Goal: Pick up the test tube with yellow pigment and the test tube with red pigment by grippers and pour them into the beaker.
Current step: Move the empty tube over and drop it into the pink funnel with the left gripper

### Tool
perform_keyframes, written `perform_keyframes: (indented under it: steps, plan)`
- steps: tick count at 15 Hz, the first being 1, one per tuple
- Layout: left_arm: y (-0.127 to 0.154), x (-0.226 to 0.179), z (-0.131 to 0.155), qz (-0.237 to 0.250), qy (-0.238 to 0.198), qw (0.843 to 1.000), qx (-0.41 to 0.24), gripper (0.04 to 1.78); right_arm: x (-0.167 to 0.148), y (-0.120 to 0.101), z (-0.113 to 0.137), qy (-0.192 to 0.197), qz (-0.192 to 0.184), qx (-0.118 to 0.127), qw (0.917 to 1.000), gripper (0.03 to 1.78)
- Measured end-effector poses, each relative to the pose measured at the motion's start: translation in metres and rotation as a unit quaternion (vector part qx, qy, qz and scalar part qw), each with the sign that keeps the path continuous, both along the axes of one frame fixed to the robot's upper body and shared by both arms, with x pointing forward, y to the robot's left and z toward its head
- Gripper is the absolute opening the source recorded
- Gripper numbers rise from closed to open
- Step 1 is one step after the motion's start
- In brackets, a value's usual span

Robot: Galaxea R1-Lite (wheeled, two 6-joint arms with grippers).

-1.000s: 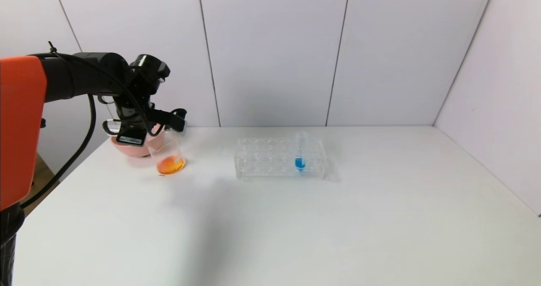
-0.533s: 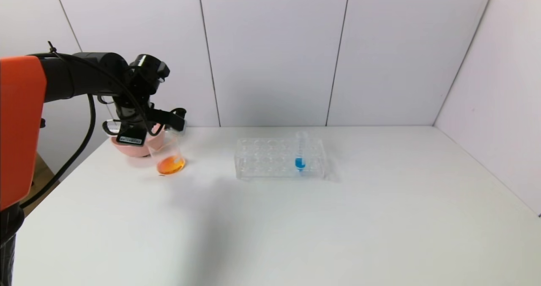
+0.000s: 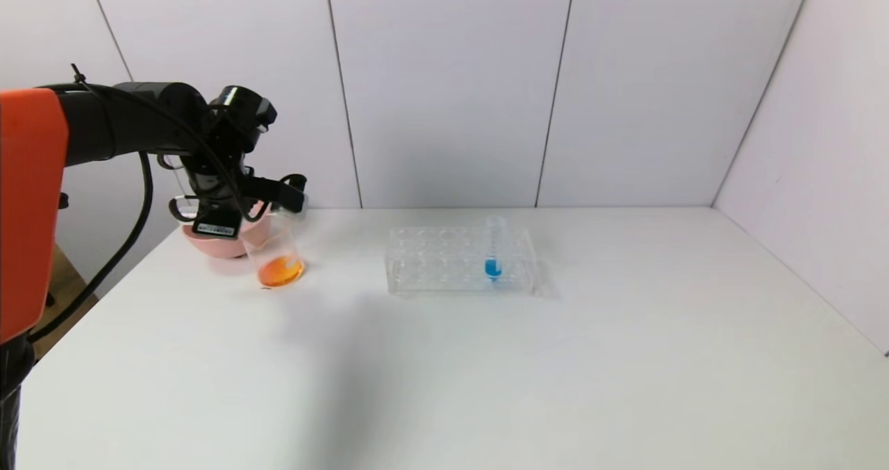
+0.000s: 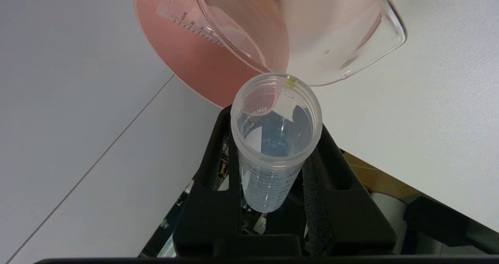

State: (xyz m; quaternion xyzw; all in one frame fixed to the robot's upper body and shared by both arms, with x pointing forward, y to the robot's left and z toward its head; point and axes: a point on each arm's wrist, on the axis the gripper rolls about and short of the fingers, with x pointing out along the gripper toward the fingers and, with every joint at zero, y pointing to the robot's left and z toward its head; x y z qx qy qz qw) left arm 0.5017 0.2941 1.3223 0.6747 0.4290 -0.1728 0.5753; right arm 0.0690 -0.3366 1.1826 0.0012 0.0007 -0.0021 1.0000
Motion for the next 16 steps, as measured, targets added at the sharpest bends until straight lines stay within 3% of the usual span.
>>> perform_keyframes:
  steps: [16]
  plan:
    - [0.005,-0.012,0.020,-0.007,-0.025,0.995,-0.092,0.46,0.000,0.000,0.000,0.000,0.000,0.000,1.0000,0.11]
